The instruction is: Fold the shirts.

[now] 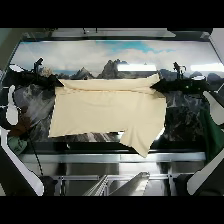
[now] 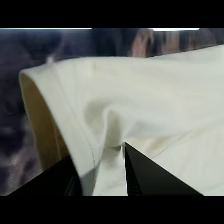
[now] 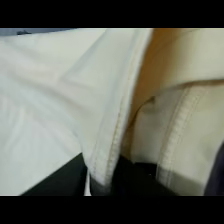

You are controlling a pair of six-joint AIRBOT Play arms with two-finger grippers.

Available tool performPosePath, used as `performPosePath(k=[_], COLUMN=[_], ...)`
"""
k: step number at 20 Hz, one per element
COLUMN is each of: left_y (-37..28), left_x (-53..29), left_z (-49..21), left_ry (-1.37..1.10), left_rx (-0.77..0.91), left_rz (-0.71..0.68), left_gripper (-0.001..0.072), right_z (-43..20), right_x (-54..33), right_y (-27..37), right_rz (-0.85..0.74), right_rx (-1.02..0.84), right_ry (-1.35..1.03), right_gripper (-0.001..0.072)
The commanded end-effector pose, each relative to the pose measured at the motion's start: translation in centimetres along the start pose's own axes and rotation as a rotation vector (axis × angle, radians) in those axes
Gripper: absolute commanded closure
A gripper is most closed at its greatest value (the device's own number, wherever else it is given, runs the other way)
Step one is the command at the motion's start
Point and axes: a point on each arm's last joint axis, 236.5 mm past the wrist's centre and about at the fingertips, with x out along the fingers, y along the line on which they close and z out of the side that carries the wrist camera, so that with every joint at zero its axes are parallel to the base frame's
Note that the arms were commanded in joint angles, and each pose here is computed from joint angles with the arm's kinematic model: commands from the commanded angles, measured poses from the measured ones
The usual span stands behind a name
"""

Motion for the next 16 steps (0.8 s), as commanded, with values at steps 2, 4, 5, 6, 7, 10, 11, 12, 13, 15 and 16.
performPosePath(k=[2,4,5,6,7,10,11,12,13,15,16], left_y=[-0.6,-1.0,-1.3,-1.5,-1.4,-1.1,-1.6,-2.0,-2.3,-1.3,-0.8], left_x=[-0.2,-2.2,-3.9,-6.0,-7.8,-11.9,-12.1,-11.8,-11.0,-9.1,-8.5], left_z=[-0.3,-0.6,-0.6,-0.8,-1.6,-7.0,-9.3,-11.8,-14.2,-19.3,-21.8], left_ry=[0.016,0.024,0.018,0.016,0.037,0.178,0.238,0.291,0.328,0.395,0.43], left_rx=[-0.023,-0.04,-0.041,-0.068,-0.104,-0.221,-0.247,-0.283,-0.313,-0.342,-0.359], left_rz=[-0.008,-0.014,-0.014,-0.007,0.017,0.097,0.098,0.09,0.093,0.15,0.184], left_gripper=[0.0463,0.0463,0.0462,0.0462,0.0462,0.0463,0.0463,0.0463,0.0463,0.0463,0.0462], right_z=[0.4,1.4,1.8,2.0,1.9,-0.5,-2.0,-4.0,-5.9,-10.4,-12.8], right_x=[-0.2,-2.1,-3.6,-5.5,-7.4,-12.6,-13.5,-14.1,-14.3,-14.2,-14.2], right_y=[1.0,2.6,3.5,4.0,4.5,5.7,6.5,7.0,7.4,7.3,7.3], right_rz=[0.016,0.021,0.018,-0.005,-0.033,-0.115,-0.113,-0.111,-0.102,-0.103,-0.1], right_rx=[0.018,-0.018,-0.045,-0.063,-0.068,-0.044,-0.02,0.016,0.054,0.132,0.178], right_ry=[-0.007,-0.027,-0.03,-0.027,-0.016,0.082,0.134,0.185,0.222,0.29,0.317], right_gripper=[0.0205,0.0205,0.0206,0.0206,0.0208,0.0211,0.0213,0.0217,0.0286,0.032,0.032])
